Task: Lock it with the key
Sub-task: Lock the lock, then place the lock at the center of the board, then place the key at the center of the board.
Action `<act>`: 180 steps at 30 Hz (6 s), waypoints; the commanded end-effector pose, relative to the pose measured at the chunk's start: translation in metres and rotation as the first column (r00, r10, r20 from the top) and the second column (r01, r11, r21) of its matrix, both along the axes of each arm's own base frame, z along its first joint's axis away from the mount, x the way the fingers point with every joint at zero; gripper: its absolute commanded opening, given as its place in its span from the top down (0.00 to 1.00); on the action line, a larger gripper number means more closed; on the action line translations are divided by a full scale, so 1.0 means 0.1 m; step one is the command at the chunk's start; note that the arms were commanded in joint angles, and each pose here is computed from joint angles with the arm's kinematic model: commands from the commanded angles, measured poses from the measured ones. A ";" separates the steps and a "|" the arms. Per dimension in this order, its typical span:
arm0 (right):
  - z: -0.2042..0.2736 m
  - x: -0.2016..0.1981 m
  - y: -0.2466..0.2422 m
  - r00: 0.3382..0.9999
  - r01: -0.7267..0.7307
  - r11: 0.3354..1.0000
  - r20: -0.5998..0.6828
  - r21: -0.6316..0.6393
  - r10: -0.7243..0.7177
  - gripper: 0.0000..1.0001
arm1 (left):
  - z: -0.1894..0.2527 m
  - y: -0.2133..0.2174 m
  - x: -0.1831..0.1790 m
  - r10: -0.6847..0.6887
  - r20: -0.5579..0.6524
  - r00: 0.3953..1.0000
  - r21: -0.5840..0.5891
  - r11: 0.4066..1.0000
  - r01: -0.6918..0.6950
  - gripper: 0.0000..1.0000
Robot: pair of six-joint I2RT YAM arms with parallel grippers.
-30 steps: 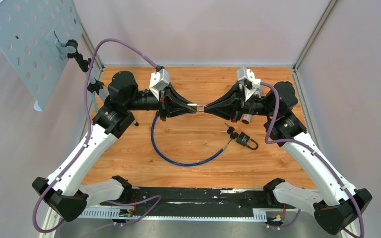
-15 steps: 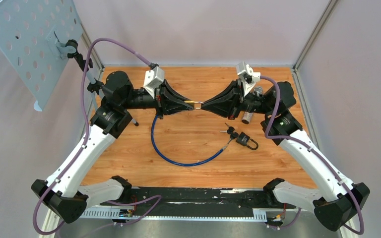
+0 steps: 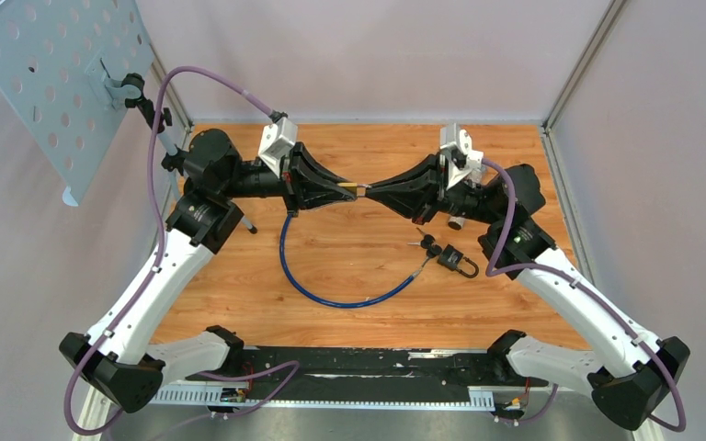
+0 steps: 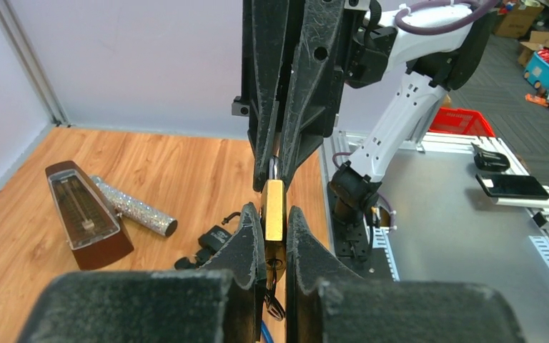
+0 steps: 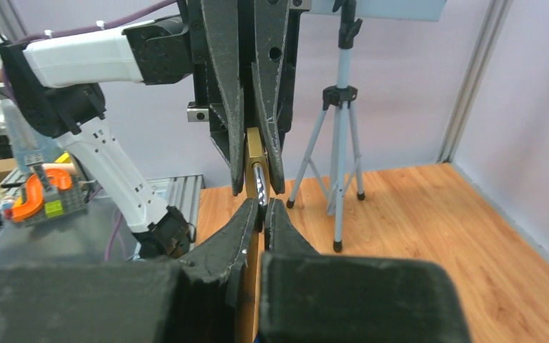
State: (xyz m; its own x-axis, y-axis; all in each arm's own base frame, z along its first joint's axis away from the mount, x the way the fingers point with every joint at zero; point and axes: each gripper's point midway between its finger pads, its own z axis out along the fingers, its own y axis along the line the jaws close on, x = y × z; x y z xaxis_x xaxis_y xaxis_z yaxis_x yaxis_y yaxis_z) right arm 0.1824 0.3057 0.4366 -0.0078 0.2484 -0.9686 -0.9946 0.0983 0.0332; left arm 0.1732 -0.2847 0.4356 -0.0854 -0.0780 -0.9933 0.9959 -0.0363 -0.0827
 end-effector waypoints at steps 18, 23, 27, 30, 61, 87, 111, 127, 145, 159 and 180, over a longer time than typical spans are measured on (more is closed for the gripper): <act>-0.32 -0.37 0.58 0.981 -0.169 0.980 0.083 -0.103 0.177 1.00 | 0.14 -0.16 0.09 0.023 0.086 0.996 -0.070 0.997 -0.017 1.00; -0.33 -0.41 0.65 0.977 -0.202 0.975 0.055 -0.093 0.207 1.00 | 0.10 -0.17 0.07 0.001 0.074 0.997 -0.064 0.998 0.004 1.00; -0.32 -0.47 0.70 0.966 -0.254 0.963 0.033 -0.092 0.258 1.00 | 0.02 -0.19 0.08 -0.014 0.043 0.999 -0.046 0.999 0.016 1.00; -0.34 -0.51 0.74 0.959 -0.279 0.956 0.018 -0.094 0.282 1.00 | -0.03 -0.20 0.09 -0.012 0.033 0.999 -0.041 0.999 0.013 1.00; 0.27 0.49 -0.32 0.876 0.208 0.952 -0.476 0.226 -0.078 0.25 | 0.05 0.13 0.85 0.512 -0.283 0.811 0.017 0.848 -0.530 1.00; 0.41 0.88 -0.04 0.764 0.164 0.931 -0.639 0.327 0.090 0.59 | 0.52 0.06 0.74 0.270 -0.646 0.714 -0.184 0.853 -0.488 1.00; 0.63 0.76 -0.13 0.785 0.164 0.906 -0.608 0.390 0.120 1.00 | 0.28 0.23 0.78 0.296 -0.603 0.741 -0.147 0.872 -0.467 0.36; 0.57 0.59 -0.15 0.845 0.112 0.926 -0.525 0.362 0.103 1.00 | 0.21 0.20 0.56 0.232 -0.448 0.863 -0.113 0.943 -0.313 0.46; 0.46 0.53 -0.09 0.865 0.062 0.947 -0.490 0.315 0.106 1.00 | 0.03 0.21 0.44 0.236 -0.294 0.926 0.053 0.972 -0.230 0.73; 0.58 0.42 -0.25 0.931 0.070 0.911 -0.354 0.407 0.086 1.00 | -0.26 0.25 0.36 0.212 -0.259 0.942 0.185 0.968 -0.167 1.00; -0.33 1.38 -0.28 0.732 0.497 0.867 -0.524 -0.028 -0.436 1.00 | -0.96 0.39 1.06 0.548 -0.267 0.793 0.321 0.826 -0.463 1.00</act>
State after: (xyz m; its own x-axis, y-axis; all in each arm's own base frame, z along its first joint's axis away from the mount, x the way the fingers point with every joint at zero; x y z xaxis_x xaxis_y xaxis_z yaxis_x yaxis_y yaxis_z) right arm 0.2755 0.2782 0.4603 -0.2859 0.5623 -0.7759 -0.8061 0.2967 0.5120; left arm 0.2330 -0.2520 0.3586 -0.3881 0.1020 -0.9160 0.8792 0.3391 -0.3348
